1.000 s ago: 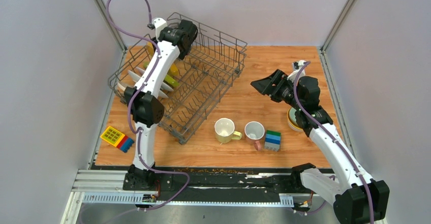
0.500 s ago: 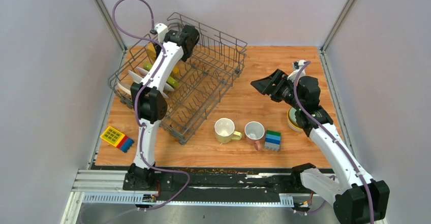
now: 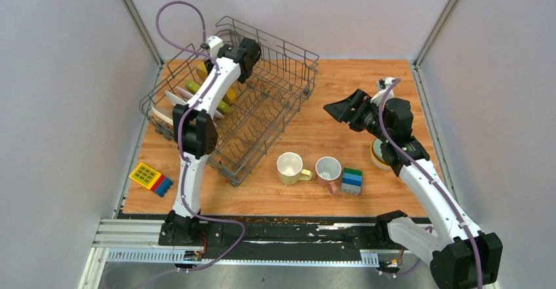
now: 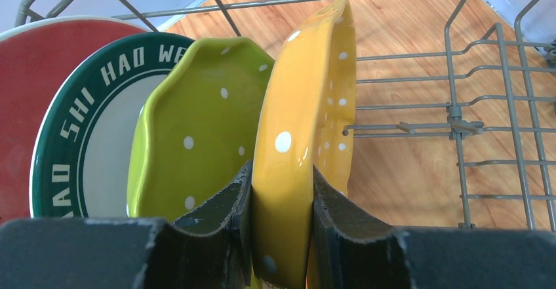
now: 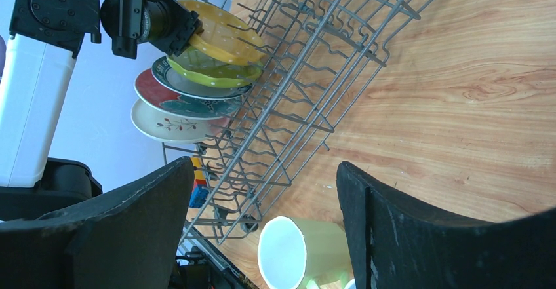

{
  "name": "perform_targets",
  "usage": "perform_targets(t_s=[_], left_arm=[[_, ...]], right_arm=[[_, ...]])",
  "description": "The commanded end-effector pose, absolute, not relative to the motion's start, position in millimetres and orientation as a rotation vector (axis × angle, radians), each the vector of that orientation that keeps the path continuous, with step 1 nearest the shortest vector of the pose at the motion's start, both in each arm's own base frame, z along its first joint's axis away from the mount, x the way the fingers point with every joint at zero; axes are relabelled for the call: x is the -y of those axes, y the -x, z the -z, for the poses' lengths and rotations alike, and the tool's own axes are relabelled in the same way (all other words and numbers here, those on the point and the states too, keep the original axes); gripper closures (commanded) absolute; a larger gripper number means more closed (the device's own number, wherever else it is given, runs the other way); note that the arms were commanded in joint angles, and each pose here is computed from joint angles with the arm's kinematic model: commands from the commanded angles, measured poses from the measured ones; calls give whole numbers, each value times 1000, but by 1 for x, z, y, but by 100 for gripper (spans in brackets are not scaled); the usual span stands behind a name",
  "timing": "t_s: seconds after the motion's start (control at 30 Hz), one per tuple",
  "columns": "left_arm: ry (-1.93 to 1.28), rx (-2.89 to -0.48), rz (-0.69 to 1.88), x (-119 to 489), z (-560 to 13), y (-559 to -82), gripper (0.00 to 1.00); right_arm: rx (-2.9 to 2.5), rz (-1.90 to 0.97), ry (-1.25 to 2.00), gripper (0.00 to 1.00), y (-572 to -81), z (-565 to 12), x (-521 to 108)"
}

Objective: Load the mixed dishes into the dish rack
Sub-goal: Insert the plate into the dish rack.

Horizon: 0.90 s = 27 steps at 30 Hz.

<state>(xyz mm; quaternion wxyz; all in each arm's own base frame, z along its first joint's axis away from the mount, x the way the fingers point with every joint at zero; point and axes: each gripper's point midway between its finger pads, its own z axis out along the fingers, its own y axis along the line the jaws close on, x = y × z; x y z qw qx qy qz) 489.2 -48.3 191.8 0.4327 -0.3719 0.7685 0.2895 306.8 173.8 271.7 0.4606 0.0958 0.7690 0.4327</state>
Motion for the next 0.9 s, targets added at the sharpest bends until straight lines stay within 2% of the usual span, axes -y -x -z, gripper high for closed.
perform_targets(t_s=[0.0, 0.03, 0.1, 0.13, 0.2, 0.27, 0.47, 0.67, 0.87], left_arm=[[903, -1974, -711, 55, -184, -485, 85], [914, -1968, -708, 54, -185, -484, 84], [921, -1965, -706, 53, -187, -482, 68], [924, -1965, -701, 54, -188, -482, 55], [924, -1960, -683, 54, -194, -482, 39], [920, -1953, -668, 54, -201, -483, 31], [913, -1922, -615, 52, -223, -480, 21], [888, -1905, -572, 51, -246, -477, 19], [846, -1898, -534, 50, -267, -472, 10]], right_arm=[[-1806, -1064, -190, 19, -314, -300, -176], [-1805, -1065, -189, 19, -313, -300, -175], [-1806, -1068, -188, 19, -313, -300, -176], [-1807, -1068, -188, 19, -314, -300, -176], [-1811, -1069, -187, 19, -313, -299, -176], [-1810, -1071, -187, 19, -314, -299, -177], [-1816, -1080, -187, 19, -314, -299, -178], [-1819, -1091, -183, 19, -313, -299, -179], [-1847, -1112, -181, 19, -314, -297, -182]])
